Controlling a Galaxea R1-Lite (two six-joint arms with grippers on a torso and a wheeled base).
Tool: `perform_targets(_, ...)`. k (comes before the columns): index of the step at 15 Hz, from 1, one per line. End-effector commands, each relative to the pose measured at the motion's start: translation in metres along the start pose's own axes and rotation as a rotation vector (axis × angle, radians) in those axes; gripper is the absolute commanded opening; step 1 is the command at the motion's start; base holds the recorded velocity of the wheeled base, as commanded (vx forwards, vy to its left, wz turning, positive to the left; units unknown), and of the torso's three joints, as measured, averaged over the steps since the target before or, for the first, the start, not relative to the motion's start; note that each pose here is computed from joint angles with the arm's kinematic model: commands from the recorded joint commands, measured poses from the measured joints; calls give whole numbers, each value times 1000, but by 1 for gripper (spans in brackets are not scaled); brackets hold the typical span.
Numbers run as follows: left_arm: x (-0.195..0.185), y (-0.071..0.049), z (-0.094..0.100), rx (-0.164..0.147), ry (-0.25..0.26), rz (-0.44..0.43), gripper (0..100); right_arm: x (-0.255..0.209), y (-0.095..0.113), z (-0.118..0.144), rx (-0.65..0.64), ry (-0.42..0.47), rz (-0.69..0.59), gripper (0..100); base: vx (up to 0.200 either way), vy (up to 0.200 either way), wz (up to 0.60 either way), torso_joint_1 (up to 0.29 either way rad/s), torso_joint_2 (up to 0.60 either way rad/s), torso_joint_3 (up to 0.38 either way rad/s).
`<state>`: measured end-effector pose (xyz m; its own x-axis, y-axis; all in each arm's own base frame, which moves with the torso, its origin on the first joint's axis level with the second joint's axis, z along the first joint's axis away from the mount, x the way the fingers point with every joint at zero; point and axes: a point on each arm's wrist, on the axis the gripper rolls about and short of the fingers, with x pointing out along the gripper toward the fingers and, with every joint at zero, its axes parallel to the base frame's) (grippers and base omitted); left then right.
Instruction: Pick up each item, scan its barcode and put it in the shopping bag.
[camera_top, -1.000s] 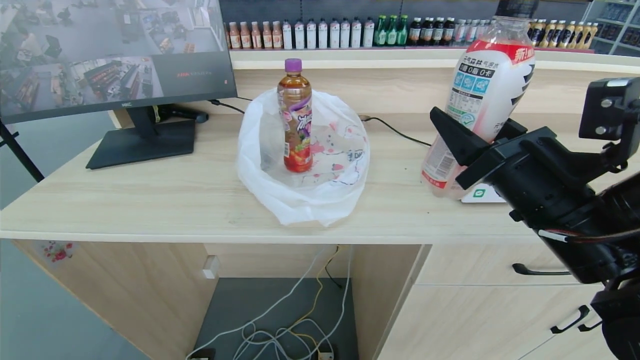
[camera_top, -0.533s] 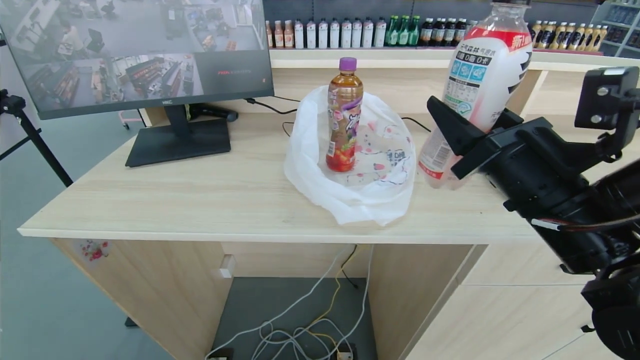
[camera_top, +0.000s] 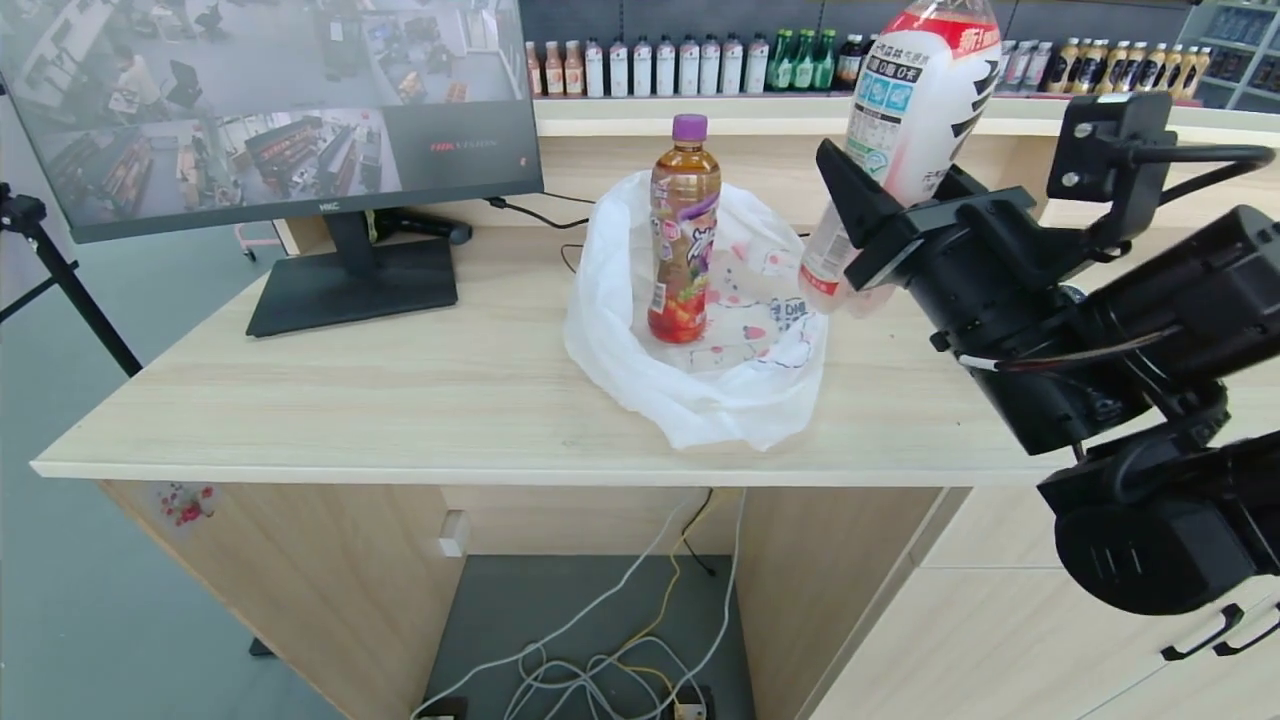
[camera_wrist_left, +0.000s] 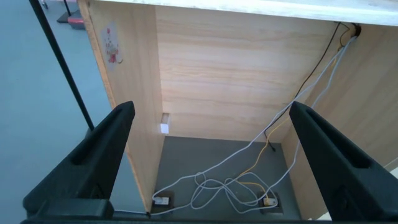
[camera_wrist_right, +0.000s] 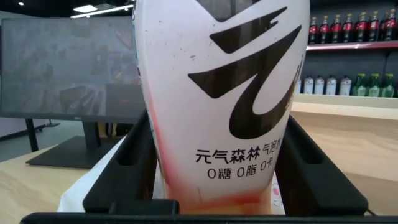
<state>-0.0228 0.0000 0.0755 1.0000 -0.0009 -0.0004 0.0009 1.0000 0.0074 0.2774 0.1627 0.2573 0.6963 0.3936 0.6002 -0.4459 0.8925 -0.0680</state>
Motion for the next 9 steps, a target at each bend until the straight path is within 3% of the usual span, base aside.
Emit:
perform_targets(1, 0, 0, 0, 0, -2, 1, 100, 10, 3, -24, 0, 27, 5, 0, 0, 0, 0, 0, 0, 0)
perform_targets(9, 0, 0, 0, -4, -3, 1, 100, 29, 7, -80, 2, 68, 6, 0, 0, 0, 0, 0, 0, 0)
